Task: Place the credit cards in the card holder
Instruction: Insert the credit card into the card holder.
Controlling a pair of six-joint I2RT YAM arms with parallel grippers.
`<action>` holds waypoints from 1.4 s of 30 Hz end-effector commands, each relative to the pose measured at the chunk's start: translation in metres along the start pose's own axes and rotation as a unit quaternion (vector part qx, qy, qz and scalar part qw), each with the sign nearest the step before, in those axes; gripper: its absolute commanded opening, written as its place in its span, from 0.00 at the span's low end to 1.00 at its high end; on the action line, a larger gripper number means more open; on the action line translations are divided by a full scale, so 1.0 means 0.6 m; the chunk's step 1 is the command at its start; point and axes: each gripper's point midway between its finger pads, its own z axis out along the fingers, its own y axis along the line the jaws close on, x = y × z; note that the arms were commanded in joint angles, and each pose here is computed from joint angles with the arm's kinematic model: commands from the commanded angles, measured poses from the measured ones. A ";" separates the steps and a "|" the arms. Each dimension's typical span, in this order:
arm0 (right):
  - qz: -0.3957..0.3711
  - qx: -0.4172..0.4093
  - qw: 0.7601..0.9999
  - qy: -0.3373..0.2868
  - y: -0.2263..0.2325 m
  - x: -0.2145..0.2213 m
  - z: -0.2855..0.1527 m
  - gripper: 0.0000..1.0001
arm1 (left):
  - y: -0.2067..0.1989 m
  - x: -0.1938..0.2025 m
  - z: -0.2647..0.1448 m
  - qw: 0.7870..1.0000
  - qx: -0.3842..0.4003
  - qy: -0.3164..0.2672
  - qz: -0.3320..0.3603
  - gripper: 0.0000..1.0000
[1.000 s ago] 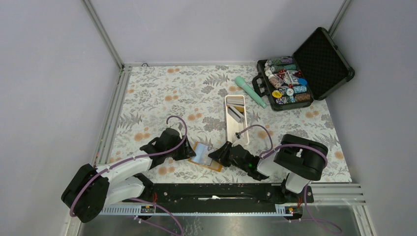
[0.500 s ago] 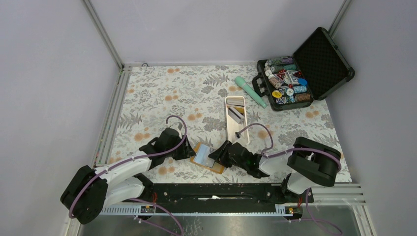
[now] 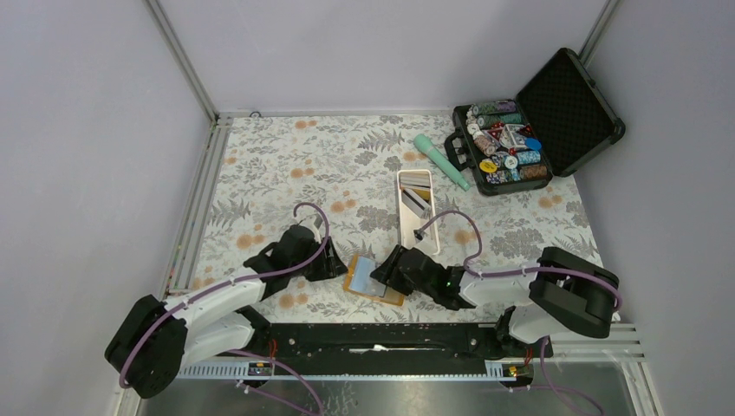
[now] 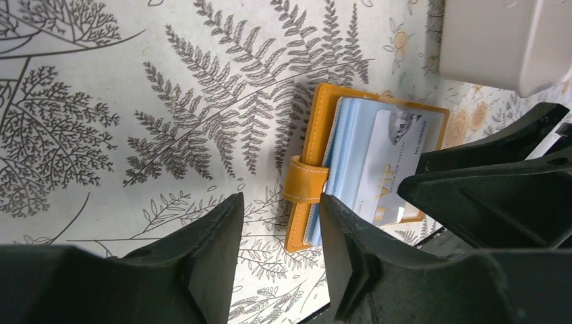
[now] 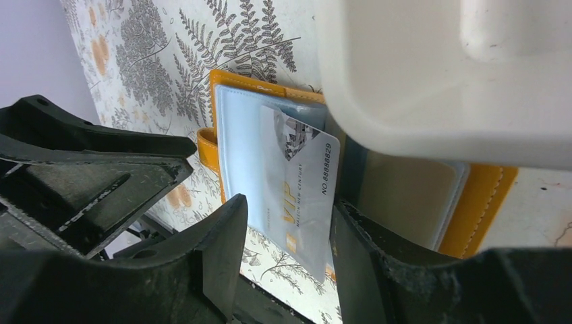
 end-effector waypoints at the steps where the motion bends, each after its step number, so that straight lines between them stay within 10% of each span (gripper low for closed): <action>1: -0.083 0.122 0.989 -0.014 -0.097 -0.010 -0.016 0.56 | -0.030 -0.020 -0.005 0.999 0.042 -0.024 0.018 0.48; 42: -0.218 0.156 0.963 -0.029 -0.056 -0.059 -0.048 0.72 | -0.119 0.008 0.017 0.991 0.132 -0.003 0.003 0.64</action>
